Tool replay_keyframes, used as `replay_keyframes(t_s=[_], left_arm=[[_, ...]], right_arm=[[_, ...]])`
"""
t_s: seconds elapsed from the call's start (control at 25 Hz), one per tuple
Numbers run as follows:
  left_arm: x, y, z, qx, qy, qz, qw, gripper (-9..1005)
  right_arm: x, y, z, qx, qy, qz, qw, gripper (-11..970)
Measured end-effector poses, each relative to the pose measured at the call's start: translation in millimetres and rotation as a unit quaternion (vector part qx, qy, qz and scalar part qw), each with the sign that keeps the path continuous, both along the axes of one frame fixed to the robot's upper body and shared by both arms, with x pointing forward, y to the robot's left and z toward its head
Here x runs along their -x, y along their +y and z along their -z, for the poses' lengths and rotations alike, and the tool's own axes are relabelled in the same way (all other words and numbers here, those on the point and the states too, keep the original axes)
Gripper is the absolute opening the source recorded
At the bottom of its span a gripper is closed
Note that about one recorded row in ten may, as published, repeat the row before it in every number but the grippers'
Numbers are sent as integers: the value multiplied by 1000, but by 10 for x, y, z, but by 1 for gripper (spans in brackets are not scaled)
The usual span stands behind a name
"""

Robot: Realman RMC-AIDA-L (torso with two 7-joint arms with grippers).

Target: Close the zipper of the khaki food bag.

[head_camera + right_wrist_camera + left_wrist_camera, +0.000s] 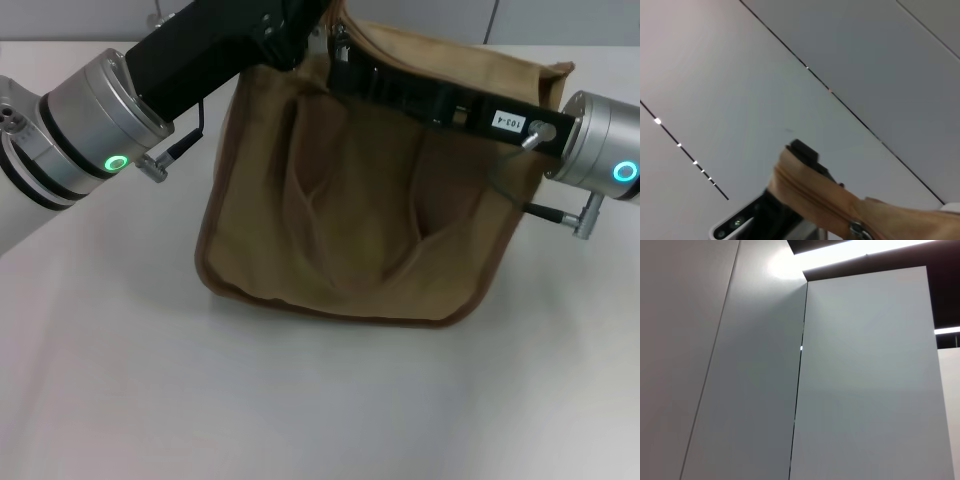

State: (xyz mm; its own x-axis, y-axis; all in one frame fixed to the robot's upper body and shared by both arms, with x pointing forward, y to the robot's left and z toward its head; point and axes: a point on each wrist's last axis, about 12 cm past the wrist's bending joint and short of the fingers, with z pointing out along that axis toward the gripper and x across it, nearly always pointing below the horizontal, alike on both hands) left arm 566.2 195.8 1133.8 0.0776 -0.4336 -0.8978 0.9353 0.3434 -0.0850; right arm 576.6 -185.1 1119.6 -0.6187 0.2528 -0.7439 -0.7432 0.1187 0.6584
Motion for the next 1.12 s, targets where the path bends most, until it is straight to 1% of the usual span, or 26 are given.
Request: replay_keyframes(t_s=[0.24,0.6,0.84,0.92,1.04,1.12], left_arm=[[-17,-8,6,-4,3,-4,1000,24],[-30,-6,5,-4,4,-9,1000,24],[-35,-10,12,-5,6,-10,1000,24],[-34,-10,12,-5,7,-11,1000,24],[-32,-8,13,-5,7,-11,1000,24],[-32,-7,14,-5,7,-11,1000,24]], right_arm=[[-33,33,-60,-1,-14,-7,1000,363],[-43,20,-71,-1,-17,-4,1000,318],[-46,-37,-73,-11,-23,13,1000,287],[-46,-36,-73,-8,-25,12,1000,277],[-41,9,-75,4,-28,-6,1000,262],[-45,34,-74,12,-29,-14,999,36]])
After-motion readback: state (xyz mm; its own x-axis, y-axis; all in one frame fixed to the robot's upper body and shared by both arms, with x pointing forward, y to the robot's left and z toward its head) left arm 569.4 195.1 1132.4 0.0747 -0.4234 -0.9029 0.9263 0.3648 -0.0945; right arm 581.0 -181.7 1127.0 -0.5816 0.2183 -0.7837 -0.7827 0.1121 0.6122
